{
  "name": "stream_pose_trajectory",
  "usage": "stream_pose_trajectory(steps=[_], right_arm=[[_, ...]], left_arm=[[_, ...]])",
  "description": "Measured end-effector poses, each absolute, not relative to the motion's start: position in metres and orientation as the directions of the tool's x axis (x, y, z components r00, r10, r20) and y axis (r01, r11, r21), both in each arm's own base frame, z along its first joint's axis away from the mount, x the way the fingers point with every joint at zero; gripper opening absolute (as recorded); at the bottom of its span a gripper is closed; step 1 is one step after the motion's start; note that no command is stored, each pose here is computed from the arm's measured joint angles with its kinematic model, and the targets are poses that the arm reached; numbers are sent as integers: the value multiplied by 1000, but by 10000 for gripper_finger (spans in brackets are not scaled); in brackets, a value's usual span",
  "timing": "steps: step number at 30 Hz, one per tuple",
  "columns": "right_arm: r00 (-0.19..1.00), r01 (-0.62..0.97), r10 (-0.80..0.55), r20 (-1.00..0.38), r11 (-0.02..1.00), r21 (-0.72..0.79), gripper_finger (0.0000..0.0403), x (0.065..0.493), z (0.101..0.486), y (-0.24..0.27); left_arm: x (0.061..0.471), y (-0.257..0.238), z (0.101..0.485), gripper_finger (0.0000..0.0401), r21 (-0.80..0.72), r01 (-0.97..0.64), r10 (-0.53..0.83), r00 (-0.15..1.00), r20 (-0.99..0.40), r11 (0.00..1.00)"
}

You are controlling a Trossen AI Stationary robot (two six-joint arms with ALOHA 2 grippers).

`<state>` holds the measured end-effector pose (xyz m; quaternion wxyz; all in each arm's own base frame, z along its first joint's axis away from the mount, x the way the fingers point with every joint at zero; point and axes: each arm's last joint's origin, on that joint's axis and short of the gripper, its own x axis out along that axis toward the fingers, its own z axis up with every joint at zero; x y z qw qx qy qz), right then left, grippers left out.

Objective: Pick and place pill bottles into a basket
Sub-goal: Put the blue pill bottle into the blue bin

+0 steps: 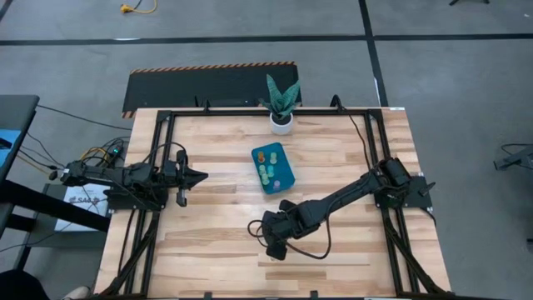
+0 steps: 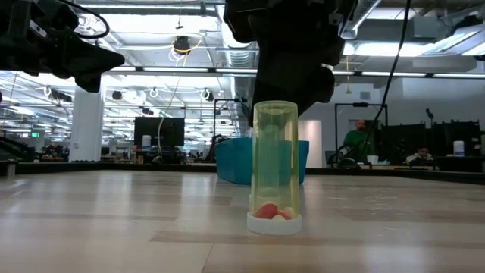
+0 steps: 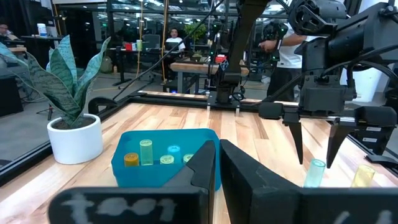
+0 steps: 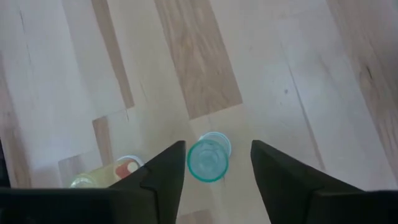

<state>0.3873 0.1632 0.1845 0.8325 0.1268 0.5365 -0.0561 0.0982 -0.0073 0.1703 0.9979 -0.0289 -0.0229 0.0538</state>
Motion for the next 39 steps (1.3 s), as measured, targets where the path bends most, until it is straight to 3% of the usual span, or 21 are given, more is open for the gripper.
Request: stream_pose_trajectory(steps=[13,22,32,36,39], right_arm=[[411,213,41,-911,967,140,88,388,184,161],[385,200,6,-923,976,90,69,390,184,144],[369,185,-22,-929,982,50,6,390,195,121],[333,156,-34,-942,988,20,4,381,206,116],[298,93,-40,-954,996,-12,26,377,205,117]], left_arm=[[98,-7,170,9,-60,-106,109,993,43,992],[98,-7,170,9,-60,-106,109,993,43,993],[98,-7,170,9,-60,-106,109,993,43,993],[98,-7,170,9,-60,-106,108,993,42,993],[98,-7,170,9,-60,-106,109,993,42,993]])
